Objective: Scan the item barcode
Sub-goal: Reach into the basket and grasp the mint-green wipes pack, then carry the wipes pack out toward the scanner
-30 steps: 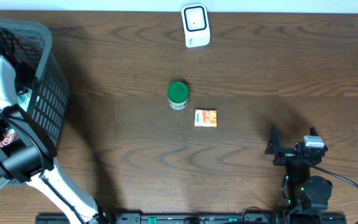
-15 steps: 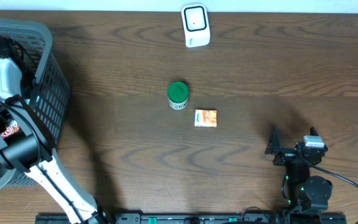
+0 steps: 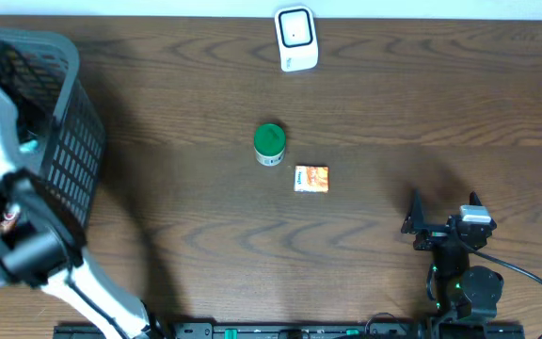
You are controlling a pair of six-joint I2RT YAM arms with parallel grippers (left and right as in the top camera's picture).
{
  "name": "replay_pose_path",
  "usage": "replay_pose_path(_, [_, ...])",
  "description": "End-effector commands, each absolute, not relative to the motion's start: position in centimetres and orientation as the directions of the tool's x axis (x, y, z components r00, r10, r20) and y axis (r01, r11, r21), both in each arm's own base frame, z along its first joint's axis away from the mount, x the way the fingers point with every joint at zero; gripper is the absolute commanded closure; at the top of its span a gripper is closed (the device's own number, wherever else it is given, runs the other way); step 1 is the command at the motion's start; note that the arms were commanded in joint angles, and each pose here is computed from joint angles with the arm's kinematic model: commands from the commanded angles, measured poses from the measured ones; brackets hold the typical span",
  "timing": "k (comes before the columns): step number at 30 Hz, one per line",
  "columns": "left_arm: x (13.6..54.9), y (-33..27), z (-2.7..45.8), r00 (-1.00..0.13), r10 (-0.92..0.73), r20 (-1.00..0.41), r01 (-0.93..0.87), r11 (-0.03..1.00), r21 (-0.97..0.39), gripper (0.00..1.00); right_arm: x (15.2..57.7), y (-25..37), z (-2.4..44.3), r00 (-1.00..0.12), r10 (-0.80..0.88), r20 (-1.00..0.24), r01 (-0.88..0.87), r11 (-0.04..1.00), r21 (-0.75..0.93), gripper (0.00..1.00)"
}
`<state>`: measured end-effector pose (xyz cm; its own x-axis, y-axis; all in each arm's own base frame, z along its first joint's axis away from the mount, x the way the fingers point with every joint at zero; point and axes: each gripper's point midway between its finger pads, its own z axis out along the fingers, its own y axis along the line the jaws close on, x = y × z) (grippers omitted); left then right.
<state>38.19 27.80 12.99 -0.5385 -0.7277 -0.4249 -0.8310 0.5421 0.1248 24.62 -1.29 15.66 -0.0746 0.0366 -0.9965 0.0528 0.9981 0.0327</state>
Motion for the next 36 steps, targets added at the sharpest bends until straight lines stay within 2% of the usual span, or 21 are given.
replay_pose_path(1, [35.7, 27.1, 22.5, -0.327, -0.753, -0.571, -0.911, 0.412, -0.023, 0.93, 24.6, -1.1, 15.6, -0.077, 0.022, -0.997, 0.045, 0.999, 0.018, 0.01])
replay_pose_path(5, [33.5, 23.3, 27.2, -0.186, -0.827, -0.531, -0.908, 0.351, -0.228, 0.93, 24.6, -1.1, 15.6, -0.077, 0.022, -0.997, 0.045, 0.999, 0.018, 0.01])
replay_pose_path(8, [32.8, 19.8, 29.6, -0.196, -0.847, -0.493, -0.862, 0.389, -0.326, 0.93, 24.6, -1.1, 15.6, -0.077, 0.022, -0.997, 0.045, 0.999, 0.018, 0.01])
replay_pose_path(12, [33.2, 13.7, 30.6, -0.325, -0.842, -0.431, -0.774, 0.498, -0.39, 0.92, 24.6, -1.1, 15.6, -0.077, 0.022, -0.997, 0.045, 0.999, 0.018, 0.01])
replay_pose_path(16, [35.6, 4.9, 30.4, -0.594, -0.713, -0.372, -0.551, 0.698, -0.457, 0.93, 24.6, -1.1, 15.6, -0.077, 0.022, -0.997, 0.045, 0.999, 0.018, 0.01])
replay_pose_path(18, [36.3, 0.8, 30.1, -0.683, -0.64, -0.352, -0.454, 0.75, -0.481, 0.93, 24.6, -1.1, 15.6, -0.077, 0.022, -0.997, 0.045, 0.999, 0.018, 0.01])
replay_pose_path(22, [37.7, -7.3, 28.9, -0.819, -0.432, -0.379, -0.237, 0.855, -0.462, 0.93, 24.6, -1.1, 15.6, -0.077, 0.022, -0.997, 0.045, 0.999, 0.018, 0.01])
replay_pose_path(25, [38.2, -13.6, 27.1, -0.886, -0.255, -0.387, -0.067, 0.896, -0.438, 0.92, 24.6, -1.1, 15.6, -0.077, 0.022, -0.997, 0.045, 0.999, 0.018, 0.01])
replay_pose_path(29, [37.7, -21.7, 22.8, -0.931, -0.002, -0.365, 0.151, 0.908, -0.391, 0.92, 24.6, -1.1, 15.6, -0.077, 0.022, -0.997, 0.045, 0.999, 0.018, 0.01])
replay_pose_path(36, [36.3, -30.1, 13.9, -0.947, 0.198, -0.253, 0.281, 0.893, -0.352, 0.92, 24.6, -1.1, 15.6, -0.077, 0.022, -0.997, 0.045, 0.999, 0.018, 0.01])
